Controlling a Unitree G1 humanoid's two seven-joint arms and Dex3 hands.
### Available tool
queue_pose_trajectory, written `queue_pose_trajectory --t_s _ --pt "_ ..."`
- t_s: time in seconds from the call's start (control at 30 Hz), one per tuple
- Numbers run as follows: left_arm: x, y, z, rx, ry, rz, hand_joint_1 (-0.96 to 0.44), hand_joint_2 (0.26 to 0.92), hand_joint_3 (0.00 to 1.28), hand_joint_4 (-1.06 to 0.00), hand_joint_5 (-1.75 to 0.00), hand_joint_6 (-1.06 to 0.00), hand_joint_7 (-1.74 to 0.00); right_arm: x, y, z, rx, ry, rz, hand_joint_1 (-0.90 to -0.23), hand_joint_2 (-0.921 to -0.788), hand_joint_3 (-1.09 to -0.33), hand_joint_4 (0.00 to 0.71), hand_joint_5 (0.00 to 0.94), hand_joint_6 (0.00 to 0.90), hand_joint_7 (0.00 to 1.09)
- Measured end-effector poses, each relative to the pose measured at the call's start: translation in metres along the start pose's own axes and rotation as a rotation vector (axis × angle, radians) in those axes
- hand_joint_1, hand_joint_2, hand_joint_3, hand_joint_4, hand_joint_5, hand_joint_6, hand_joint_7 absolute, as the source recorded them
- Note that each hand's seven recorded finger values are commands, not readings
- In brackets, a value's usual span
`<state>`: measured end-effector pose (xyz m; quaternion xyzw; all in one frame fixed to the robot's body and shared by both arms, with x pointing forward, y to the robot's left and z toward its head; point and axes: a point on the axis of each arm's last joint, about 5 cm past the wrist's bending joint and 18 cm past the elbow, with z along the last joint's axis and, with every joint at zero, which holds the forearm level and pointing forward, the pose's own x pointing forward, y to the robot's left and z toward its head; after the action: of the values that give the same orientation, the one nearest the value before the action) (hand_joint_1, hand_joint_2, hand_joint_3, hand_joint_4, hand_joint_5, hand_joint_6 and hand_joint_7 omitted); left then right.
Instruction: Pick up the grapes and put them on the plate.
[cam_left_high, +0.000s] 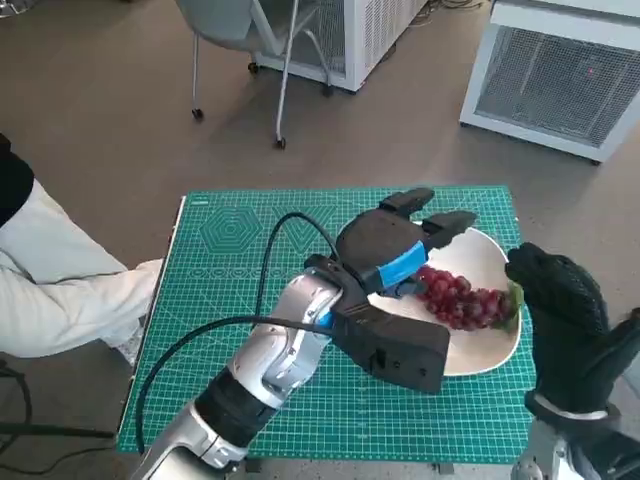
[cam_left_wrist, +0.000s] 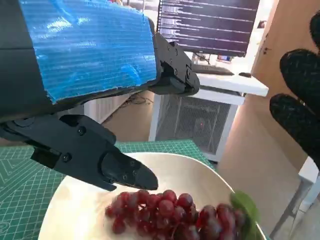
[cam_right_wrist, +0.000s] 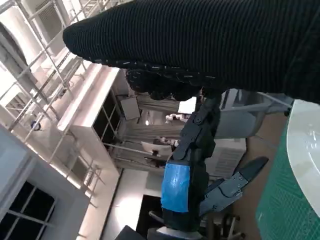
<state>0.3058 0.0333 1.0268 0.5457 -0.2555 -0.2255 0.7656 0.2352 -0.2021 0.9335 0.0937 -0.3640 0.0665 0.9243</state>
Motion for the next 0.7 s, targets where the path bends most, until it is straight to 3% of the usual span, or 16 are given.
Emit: queue_pose_trajectory --t_s 0.4,0.7 --pt "-0.008 0.01 -0.015 -0.038 -0.014 0.072 -0.39 0.913 0.01 -0.15 0.0 -0.35 0.0 0.0015 0.001 0.0 0.002 -0.003 0.001 -0.412 -0.921 -0.583 0.449 0.461 0.243 0.86" --pt "-0.034 0.02 -0.052 -0.368 -0.113 0.209 -0.43 0.921 0.08 -0.01 0.0 -0.21 0.0 0.0021 0.0 0.001 0.0 -0.007 -0.001 -0.412 -0.921 -0.581 0.451 0.461 0.245 0.85"
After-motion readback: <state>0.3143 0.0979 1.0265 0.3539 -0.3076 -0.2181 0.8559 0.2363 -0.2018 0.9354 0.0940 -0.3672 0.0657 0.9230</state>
